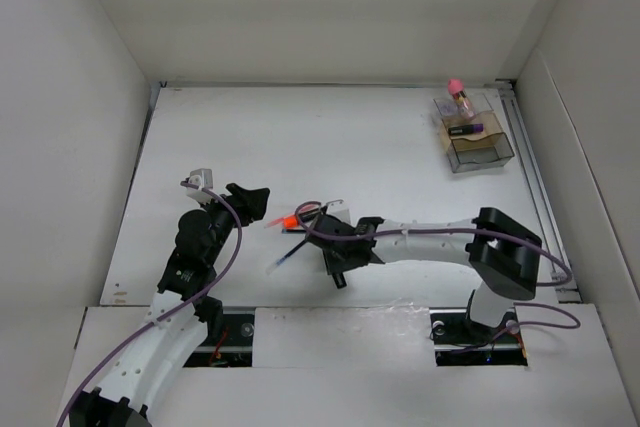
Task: Sort the stationery into containers
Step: Pick up the pen from the center of the board, then place the pen in the storage box.
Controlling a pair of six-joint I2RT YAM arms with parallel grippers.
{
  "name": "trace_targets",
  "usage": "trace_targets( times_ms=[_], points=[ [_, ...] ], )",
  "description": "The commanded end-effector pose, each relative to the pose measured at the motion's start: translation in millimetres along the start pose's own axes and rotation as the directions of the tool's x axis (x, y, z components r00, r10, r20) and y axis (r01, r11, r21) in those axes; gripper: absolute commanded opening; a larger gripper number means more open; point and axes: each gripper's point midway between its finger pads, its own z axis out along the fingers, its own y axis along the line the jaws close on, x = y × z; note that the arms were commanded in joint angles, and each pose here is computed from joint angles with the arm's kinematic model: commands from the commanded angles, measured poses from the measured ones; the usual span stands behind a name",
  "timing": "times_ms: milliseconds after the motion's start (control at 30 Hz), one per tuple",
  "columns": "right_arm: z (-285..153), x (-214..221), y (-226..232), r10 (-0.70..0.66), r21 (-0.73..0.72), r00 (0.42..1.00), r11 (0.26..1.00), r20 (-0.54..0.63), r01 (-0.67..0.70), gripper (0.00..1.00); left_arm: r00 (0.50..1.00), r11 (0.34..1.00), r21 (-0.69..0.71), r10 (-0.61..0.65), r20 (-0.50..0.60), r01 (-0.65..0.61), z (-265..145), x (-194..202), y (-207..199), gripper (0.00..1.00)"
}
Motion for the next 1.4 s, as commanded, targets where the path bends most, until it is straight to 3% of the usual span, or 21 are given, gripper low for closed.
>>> trace_targets(
  times_ms=[0, 200, 300, 400, 433, 500, 533, 600, 800, 933, 1000, 1367],
  points=[
    [-33, -10, 6, 0.035, -0.051, 0.999, 0.998, 0.027, -0.034, 0.19, 0.999, 0.999, 0.04, 0.015, 0.031, -0.016, 1, -9, -9, 0.67],
    [-88, -81, 10, 0.141, -0.168, 0.968, 0.98, 0.21, -0.106, 0.2, 0.999, 0.998, 0.052, 0.015, 0.033, -0.017, 1, -10, -12, 0.67],
    [-110, -148, -10, 0.261, -0.245, 0.904, 0.952, 0.338, -0.183, 0.2, 0.999, 0.998, 0.052, 0.015, 0.033, -0.017, 1, -10, -12, 0.67],
    [-124, -220, -61, 0.403, -0.292, 0.802, 0.909, 0.442, -0.296, 0.2, 1.0, 0.998, 0.056, 0.015, 0.019, -0.016, 1, -5, -11, 0.67],
    [-134, -253, -96, 0.474, -0.316, 0.732, 0.879, 0.49, -0.358, 0.2, 1.0, 0.998, 0.056, 0.015, 0.019, -0.016, 1, -5, -11, 0.67],
    [-147, -282, -134, 0.549, -0.347, 0.65, 0.836, 0.525, -0.425, 0.2, 1.0, 0.998, 0.061, 0.015, 0.026, -0.017, 1, -7, -12, 0.67],
    [-158, -304, -175, 0.619, -0.378, 0.548, 0.782, 0.563, -0.495, 0.19, 1.0, 0.998, 0.069, 0.016, 0.021, -0.017, 1, -6, -14, 0.67],
    [-164, -318, -219, 0.68, -0.398, 0.438, 0.715, 0.588, -0.575, 0.19, 1.0, 0.997, 0.069, 0.016, 0.021, -0.017, 1, -6, -14, 0.67],
    [-159, -317, -368, 0.805, -0.514, 0.078, 0.447, 0.588, -0.732, 0.18, 1.0, 0.997, 0.076, 0.017, 0.016, -0.018, 1, -4, -16, 0.67],
    [-135, -302, -424, 0.83, -0.543, -0.049, 0.318, 0.555, -0.777, 0.18, 1.0, 0.997, 0.076, 0.017, 0.016, -0.018, 1, -4, -16, 0.67],
    [-115, -302, -439, 0.853, -0.539, -0.061, 0.27, 0.518, -0.798, 0.18, 1.0, 0.997, 0.076, 0.017, 0.016, -0.018, 1, -4, -16, 0.67],
    [-81, -315, -466, 0.894, -0.566, -0.091, 0.196, 0.439, -0.8, 0.23, 1.0, 0.997, 0.071, 0.017, 0.008, -0.017, 2, -2, -14, 0.67]
  ],
)
